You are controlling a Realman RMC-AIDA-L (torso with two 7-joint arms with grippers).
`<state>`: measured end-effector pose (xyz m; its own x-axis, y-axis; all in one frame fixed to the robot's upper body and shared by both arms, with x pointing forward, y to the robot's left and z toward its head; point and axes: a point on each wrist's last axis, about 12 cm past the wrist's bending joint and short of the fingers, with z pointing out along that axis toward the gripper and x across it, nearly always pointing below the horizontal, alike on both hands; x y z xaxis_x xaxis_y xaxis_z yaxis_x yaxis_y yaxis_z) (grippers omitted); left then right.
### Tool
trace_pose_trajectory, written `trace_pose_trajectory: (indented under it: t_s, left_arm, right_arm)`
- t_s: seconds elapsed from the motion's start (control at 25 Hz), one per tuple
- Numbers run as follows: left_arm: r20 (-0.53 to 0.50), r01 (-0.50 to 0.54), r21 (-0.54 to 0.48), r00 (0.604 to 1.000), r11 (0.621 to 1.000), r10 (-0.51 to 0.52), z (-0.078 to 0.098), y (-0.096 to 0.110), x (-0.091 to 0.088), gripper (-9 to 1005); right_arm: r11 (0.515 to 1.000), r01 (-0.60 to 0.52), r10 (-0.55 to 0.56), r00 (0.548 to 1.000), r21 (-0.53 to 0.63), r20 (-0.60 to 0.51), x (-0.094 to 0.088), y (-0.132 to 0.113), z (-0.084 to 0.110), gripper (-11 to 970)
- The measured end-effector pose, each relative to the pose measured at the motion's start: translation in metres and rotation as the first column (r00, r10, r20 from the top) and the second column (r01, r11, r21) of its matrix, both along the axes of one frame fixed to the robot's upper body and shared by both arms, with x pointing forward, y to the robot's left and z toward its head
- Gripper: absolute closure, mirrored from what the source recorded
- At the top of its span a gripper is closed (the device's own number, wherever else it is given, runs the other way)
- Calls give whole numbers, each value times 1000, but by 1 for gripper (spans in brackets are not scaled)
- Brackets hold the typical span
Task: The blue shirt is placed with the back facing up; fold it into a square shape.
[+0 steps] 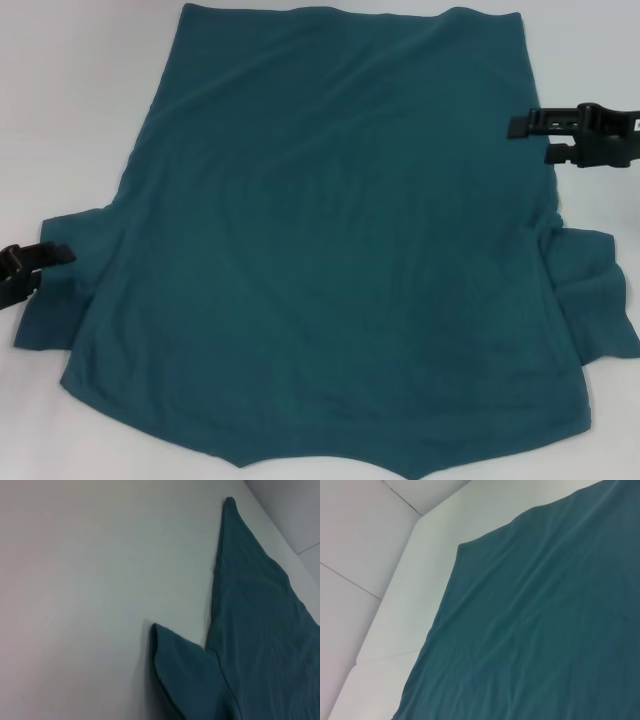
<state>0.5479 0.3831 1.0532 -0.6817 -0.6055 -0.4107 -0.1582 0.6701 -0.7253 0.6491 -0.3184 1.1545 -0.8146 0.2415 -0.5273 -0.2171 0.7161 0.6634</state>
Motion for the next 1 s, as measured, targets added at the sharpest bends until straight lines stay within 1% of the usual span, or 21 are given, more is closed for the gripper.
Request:
trace_pose_trajectory:
  t_s: [0.36,0.56,0.68,0.8,1.0]
  left_arm:
    - [2,3,11,1000,1000,-3,1,1,0,674]
    - [-10,19,35,1000,999,-19,1,2,1,914]
    - [-17,33,57,999,998,-32,2,3,2,934]
    - [-10,64,106,998,992,-63,9,5,5,955]
    - [18,142,250,988,958,-152,29,5,14,988]
  right_arm:
    - [1000,4,-4,1000,3,1,0,-1,0,80]
    - [1000,8,-8,1000,3,1,0,-2,0,84]
    - [1000,9,-9,1000,4,1,0,-2,0,86]
    - [1000,9,-9,1000,3,2,0,-2,1,88]
    - [1000,11,-11,1000,1,5,0,-2,1,91]
